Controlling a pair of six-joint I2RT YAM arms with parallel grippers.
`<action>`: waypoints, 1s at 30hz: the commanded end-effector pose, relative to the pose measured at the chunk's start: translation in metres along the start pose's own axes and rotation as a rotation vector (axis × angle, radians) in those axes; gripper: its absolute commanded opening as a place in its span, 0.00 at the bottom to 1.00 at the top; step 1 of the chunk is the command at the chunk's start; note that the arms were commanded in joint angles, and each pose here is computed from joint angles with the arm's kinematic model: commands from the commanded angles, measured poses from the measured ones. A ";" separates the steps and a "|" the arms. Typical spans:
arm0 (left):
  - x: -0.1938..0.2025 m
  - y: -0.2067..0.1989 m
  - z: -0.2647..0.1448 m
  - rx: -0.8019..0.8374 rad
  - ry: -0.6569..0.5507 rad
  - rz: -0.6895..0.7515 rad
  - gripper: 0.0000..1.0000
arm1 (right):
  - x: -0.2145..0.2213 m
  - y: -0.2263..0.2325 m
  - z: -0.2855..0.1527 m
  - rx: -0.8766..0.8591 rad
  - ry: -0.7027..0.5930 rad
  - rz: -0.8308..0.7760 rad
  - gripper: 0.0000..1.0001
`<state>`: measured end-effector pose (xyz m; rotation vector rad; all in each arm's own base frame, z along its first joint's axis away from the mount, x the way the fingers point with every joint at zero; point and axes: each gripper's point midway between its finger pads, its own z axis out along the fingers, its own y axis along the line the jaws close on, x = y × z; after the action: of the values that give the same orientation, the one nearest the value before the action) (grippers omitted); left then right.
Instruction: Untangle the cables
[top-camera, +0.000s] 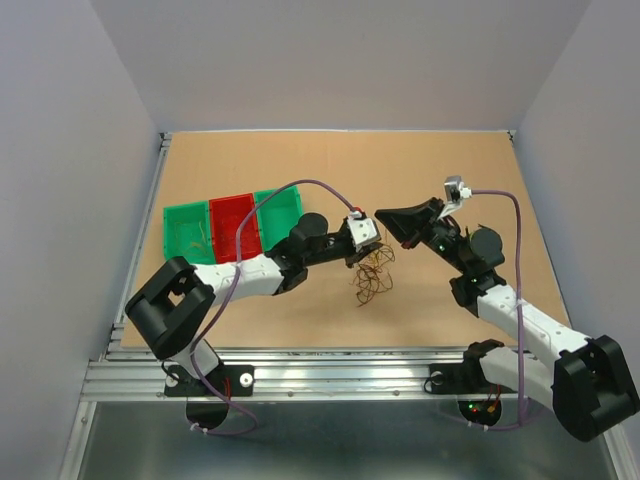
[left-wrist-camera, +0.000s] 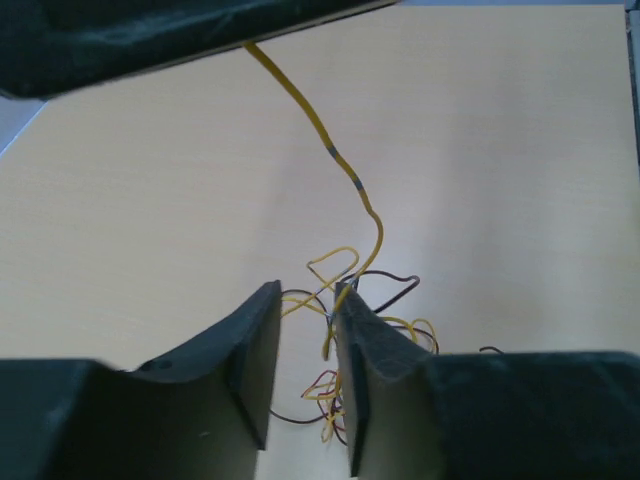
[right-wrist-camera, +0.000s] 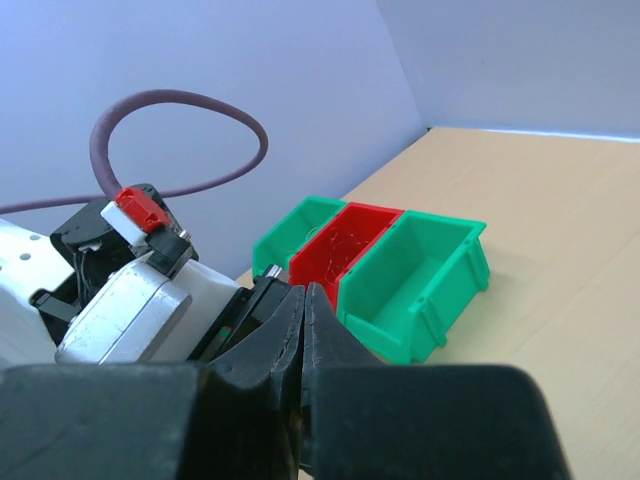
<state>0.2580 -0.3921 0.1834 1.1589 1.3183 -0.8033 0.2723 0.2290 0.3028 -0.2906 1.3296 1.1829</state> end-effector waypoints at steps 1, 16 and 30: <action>-0.034 0.012 0.007 -0.029 -0.081 0.039 0.20 | -0.040 0.019 0.012 -0.052 -0.119 -0.058 0.01; -0.079 0.027 -0.028 -0.129 -0.137 -0.098 0.00 | 0.011 -0.045 -0.021 0.190 -0.071 -0.193 0.60; -0.098 0.044 -0.054 -0.112 -0.196 -0.195 0.00 | 0.047 -0.022 -0.012 -0.044 0.098 -0.274 0.68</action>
<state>0.2842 -0.3421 0.2479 0.8567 1.4292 -0.8674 0.2859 0.2190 0.2348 -0.3917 1.4024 0.9406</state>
